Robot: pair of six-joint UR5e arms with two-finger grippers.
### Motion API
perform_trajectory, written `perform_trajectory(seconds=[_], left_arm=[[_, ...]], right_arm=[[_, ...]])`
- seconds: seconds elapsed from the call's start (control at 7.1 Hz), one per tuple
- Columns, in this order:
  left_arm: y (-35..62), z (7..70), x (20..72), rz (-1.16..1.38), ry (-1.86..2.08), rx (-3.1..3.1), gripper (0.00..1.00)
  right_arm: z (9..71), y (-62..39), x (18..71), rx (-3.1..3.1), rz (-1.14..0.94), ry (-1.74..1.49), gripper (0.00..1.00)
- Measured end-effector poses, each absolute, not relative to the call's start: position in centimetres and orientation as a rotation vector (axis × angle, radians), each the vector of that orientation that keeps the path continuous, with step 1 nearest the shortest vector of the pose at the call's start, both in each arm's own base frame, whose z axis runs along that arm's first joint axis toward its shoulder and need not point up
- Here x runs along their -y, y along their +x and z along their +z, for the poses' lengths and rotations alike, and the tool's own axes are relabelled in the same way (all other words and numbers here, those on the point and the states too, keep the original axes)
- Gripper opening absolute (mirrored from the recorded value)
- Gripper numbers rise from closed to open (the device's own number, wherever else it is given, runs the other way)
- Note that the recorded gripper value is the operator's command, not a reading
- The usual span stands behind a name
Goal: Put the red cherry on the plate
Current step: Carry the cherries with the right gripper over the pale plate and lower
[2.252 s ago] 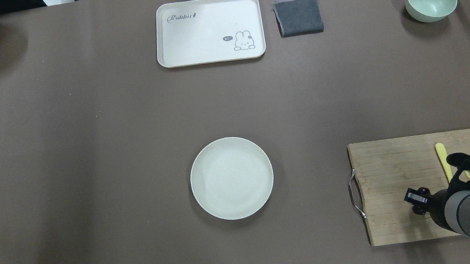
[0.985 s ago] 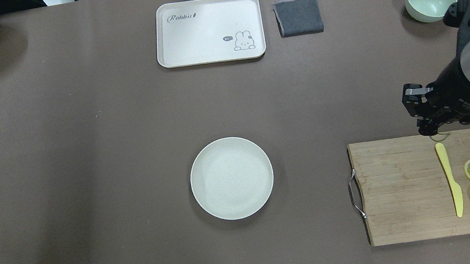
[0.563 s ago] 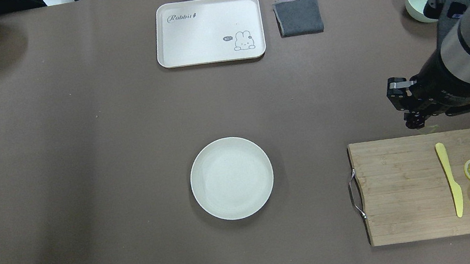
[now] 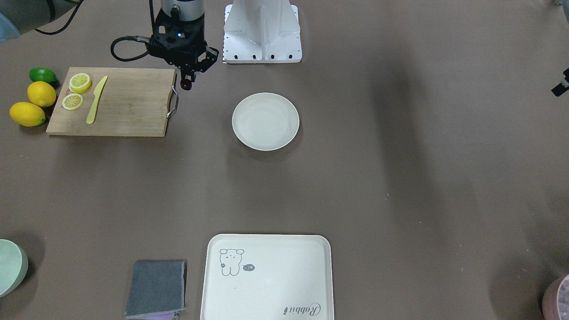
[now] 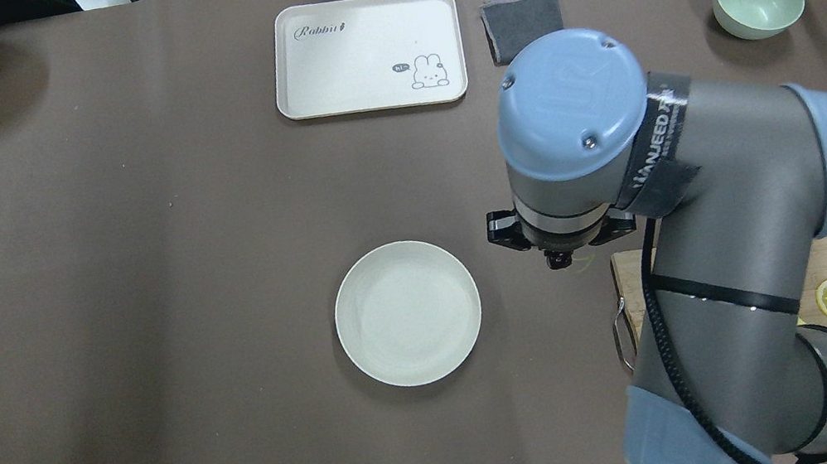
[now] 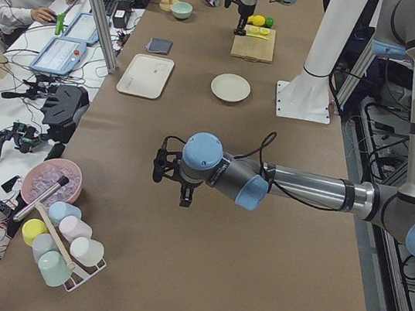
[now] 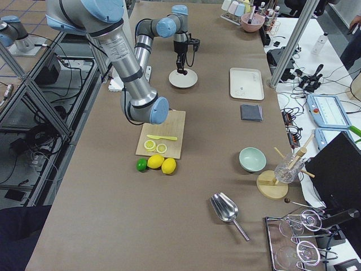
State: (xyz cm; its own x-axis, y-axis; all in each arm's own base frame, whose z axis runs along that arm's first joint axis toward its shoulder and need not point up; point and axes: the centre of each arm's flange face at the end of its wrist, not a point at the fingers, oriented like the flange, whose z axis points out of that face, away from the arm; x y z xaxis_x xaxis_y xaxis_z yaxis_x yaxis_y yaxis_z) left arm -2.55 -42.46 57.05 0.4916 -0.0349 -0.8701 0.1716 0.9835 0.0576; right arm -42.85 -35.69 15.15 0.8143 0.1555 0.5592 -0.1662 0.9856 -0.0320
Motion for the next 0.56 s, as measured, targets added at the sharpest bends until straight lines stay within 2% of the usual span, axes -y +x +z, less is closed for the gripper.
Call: perform_trajectory(seconds=[0.56], left_arm=[[-2.6, 56.7, 42.3, -0.123, 0.148, -1.051, 0.97]], right_arm=[[15.0, -53.1, 34.5, 0.656, 0.12, 0.065, 0.0]])
